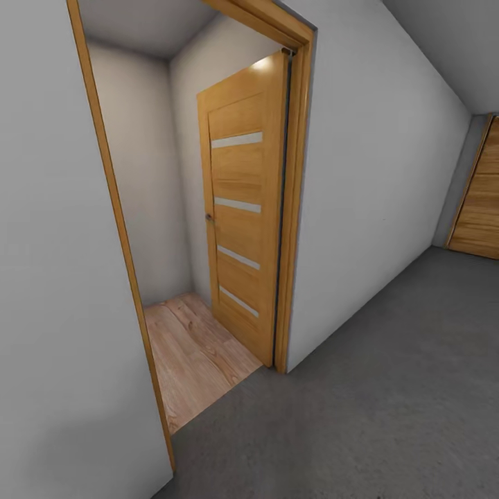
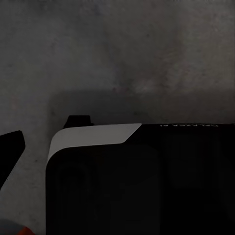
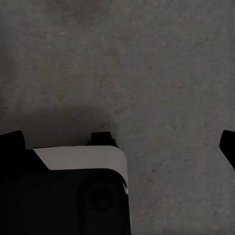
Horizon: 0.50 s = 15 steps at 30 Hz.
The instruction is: Move the two storage containers from the living room to the garage. In the garage, place one container on the floor and stack the other container on top of it (either order is fine).
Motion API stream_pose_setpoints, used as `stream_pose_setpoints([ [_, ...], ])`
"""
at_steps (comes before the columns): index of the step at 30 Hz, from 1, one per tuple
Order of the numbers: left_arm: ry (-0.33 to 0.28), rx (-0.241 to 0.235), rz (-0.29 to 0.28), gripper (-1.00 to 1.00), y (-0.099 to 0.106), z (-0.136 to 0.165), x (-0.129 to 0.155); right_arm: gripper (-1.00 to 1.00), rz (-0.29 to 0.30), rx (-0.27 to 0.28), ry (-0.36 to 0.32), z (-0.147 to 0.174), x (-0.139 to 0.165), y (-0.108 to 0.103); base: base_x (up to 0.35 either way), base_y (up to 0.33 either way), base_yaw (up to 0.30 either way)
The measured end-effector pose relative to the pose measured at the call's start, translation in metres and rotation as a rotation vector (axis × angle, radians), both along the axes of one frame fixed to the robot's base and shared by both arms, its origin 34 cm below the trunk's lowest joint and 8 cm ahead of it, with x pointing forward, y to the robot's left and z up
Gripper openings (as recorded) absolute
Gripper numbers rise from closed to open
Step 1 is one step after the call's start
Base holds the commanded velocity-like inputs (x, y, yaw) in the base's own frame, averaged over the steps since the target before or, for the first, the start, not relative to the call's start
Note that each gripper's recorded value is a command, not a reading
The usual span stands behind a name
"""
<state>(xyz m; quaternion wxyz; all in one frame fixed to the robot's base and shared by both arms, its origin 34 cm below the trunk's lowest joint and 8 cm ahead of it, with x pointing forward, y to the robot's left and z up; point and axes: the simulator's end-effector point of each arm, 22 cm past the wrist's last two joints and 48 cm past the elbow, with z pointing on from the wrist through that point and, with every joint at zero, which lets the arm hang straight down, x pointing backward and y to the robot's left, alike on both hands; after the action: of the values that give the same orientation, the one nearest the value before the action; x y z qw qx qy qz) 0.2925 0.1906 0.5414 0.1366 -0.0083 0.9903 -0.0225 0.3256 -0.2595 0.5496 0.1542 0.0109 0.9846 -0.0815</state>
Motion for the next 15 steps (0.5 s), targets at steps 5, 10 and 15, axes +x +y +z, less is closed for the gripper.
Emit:
stream_pose_setpoints([
  [5, 0.000, 0.000, 0.000, 1.00, 0.000, 0.000, 0.000, 1.00, 0.002, -0.001, 0.000, 0.000, 0.000, 0.000, 0.000, 0.000, 0.000],
  [10, 0.000, 0.000, 0.000, 1.00, 0.000, 0.000, 0.000, 1.00, 0.002, -0.001, 0.000, 0.000, 0.000, -0.001, 0.000, 0.000, 0.000],
  [15, -0.005, 0.026, 0.008, 1.00, 0.018, -0.001, 0.002, 1.00, 0.017, 0.003, 0.018, -0.004, -0.016, 0.002, 0.000, 0.000, 0.000],
])
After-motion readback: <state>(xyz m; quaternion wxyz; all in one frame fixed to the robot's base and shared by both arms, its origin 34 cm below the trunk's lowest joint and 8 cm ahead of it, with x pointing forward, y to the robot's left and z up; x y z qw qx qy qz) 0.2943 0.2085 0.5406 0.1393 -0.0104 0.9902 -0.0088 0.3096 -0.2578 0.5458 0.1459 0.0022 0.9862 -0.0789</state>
